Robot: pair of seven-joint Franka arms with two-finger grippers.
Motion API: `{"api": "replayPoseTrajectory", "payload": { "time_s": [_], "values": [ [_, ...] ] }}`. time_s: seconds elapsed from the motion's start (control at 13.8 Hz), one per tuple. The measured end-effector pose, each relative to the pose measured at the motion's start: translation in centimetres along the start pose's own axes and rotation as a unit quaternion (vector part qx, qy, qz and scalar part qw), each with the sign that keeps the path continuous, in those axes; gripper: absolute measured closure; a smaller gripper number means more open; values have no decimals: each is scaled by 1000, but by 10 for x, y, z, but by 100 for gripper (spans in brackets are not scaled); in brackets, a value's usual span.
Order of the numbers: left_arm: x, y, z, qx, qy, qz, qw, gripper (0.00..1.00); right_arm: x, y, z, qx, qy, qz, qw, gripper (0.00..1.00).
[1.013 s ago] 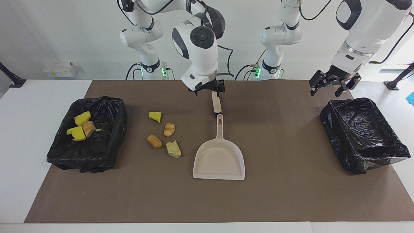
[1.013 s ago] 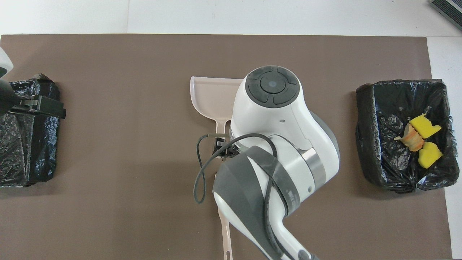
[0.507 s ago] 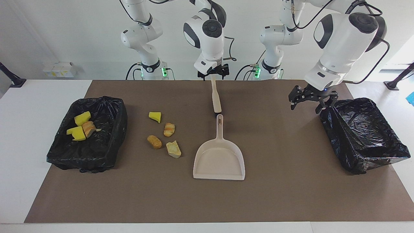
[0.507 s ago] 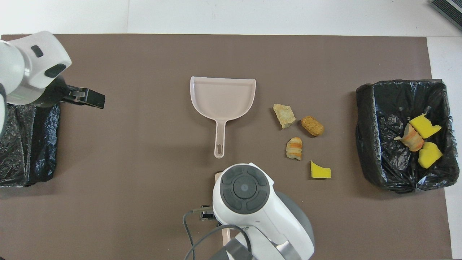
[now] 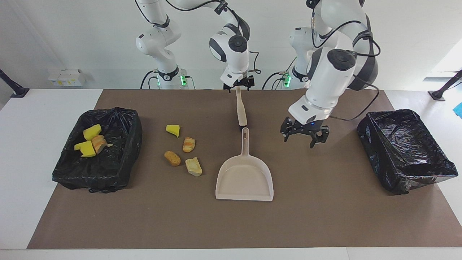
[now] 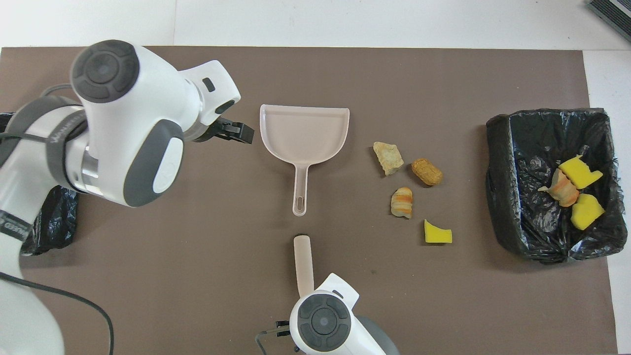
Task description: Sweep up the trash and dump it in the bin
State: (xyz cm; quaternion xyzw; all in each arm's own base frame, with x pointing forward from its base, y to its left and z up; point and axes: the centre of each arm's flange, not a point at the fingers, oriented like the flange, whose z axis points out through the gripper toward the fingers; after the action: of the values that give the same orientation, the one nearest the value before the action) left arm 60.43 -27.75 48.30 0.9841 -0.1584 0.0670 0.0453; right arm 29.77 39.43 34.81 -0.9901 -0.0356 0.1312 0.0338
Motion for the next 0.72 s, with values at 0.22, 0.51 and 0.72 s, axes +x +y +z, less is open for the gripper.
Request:
{"api": "replayPoseTrajectory", "payload": {
  "time_s": [0.22,0.51,0.72],
  "values": [
    [-12,55,44,-9,7,-16,1000,0,-1,-1,3,8,4,3,1000,25],
    [-43,101,83,-9,-13,-34,999,0,-5,-4,9,10,5,0,1000,59],
    [-55,112,88,-12,-4,-58,998,5,-5,-3,9,12,7,1,1000,74]
  ]
}}
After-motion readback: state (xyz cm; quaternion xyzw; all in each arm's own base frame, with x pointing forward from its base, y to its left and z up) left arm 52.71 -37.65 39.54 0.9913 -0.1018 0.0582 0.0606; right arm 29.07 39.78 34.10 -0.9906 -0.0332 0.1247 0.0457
